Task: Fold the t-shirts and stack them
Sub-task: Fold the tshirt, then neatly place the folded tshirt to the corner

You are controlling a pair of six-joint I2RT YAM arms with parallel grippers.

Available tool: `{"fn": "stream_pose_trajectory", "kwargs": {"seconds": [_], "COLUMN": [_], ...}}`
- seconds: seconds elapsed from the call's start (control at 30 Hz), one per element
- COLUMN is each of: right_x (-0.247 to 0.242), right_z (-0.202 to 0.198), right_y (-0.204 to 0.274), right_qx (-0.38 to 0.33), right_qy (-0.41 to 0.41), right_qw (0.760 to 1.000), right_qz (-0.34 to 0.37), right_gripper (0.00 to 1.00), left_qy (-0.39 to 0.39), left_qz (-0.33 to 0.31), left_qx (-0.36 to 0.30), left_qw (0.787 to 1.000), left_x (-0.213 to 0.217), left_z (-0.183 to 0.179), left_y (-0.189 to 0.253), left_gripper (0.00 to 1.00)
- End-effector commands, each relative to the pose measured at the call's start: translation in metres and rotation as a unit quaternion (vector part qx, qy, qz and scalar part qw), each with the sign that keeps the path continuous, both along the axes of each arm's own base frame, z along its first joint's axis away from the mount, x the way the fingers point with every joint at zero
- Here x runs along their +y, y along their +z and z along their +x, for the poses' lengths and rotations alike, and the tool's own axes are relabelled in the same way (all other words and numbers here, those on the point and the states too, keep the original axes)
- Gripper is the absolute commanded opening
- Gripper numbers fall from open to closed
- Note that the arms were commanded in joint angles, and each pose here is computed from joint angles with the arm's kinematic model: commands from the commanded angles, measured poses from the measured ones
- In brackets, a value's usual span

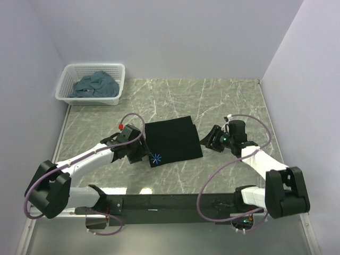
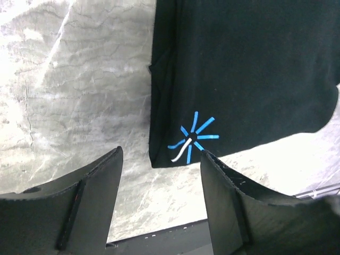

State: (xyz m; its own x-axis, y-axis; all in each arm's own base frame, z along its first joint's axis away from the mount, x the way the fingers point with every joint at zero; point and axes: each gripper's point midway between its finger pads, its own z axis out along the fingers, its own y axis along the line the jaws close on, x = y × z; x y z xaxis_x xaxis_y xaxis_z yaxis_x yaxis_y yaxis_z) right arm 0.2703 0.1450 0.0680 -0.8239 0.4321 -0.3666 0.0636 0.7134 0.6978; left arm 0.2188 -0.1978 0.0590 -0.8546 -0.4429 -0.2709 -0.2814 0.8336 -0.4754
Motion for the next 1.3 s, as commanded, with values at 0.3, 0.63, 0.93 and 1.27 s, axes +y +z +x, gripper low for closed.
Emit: {"fn": "stream_pose_trajectory", "kwargs": {"seconds": [0.3, 0.63, 0.93, 1.27], "right_x": [-0.019, -0.018, -0.013, -0.004], "right_z": [-0.002, -0.012, -0.019, -0.024], "right_y": [0.02, 0.029, 0.048, 0.059], "right_qx": [-0.036, -0.043, -0.073, -0.089], "right_qy": [-0.006, 0.01, 0.033, 0.05], "right_qw": [0.996, 0.996, 0.994, 0.994], "right_qz": [-0.08, -0.081, -0.069, -0.043], "right_gripper": [0.57, 0.57, 0.56, 0.55], "left_qy": [-0.003, 0.011, 0.102, 0.221], "left_qz": [0.034, 0.141, 0.321, 0.422], "left_qx": [-0.005, 0.05, 0.087, 0.081], "left_qw": [0.999, 0.989, 0.937, 0.876], "left_x": [-0.015, 0.017, 0.138, 0.249], "left_z": [0.036, 0.031, 0.049, 0.075], "left_y": [-0.014, -0.049, -0.028, 0.025], "left_gripper": [0.49, 0.01, 0.01, 0.01]}}
